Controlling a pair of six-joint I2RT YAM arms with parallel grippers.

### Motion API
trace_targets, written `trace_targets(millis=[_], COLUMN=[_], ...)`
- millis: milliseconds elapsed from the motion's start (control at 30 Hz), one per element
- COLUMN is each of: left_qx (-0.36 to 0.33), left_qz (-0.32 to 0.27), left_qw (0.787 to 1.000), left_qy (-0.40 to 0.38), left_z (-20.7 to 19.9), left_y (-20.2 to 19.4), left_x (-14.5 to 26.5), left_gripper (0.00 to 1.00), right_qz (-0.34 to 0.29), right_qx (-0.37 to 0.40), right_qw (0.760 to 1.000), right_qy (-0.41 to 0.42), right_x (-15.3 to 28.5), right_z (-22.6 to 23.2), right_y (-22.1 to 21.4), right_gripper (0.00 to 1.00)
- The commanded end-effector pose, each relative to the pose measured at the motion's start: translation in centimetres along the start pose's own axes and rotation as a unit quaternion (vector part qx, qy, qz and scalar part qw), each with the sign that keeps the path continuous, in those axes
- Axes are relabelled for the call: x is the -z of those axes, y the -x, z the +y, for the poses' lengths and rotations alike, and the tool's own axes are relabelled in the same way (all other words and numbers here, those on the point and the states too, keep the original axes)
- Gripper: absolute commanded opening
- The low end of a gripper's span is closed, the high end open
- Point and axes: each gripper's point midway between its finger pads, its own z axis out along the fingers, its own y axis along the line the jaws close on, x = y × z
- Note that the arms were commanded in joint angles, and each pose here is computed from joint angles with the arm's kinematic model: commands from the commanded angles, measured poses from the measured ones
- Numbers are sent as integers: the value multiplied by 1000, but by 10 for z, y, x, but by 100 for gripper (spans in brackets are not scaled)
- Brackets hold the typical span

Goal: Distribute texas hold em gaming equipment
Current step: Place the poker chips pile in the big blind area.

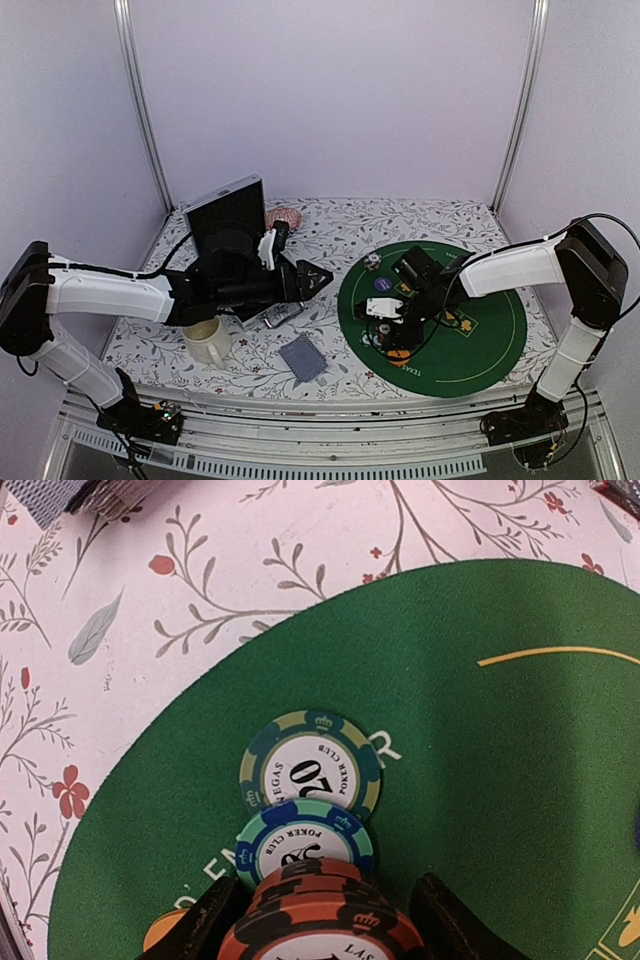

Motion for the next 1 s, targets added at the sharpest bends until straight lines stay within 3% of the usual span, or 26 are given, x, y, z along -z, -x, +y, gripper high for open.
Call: trace_targets(millis=[0,267,533,967], left_qx=[3,5,5,6], left_qz=[11,12,11,10], left_qw=[1000,1000,1000,1000], left_qy=[11,12,12,14], left_z=[12,14,15,17], left_y=[-7,-7,-7,-5], left_x=[-1,0,0,0], left_gripper=[98,98,98,98], right_qz=[6,23,31,7], right_qx=[6,1,-3,18], right_qw=[1000,1000,999,999], right_qy=[-12,-9,14,35], right_x=[0,-8,-12,-17], right_z=[-6,-7,-1,9], right_y=[3,-5,-6,21], right_gripper=[61,58,39,31])
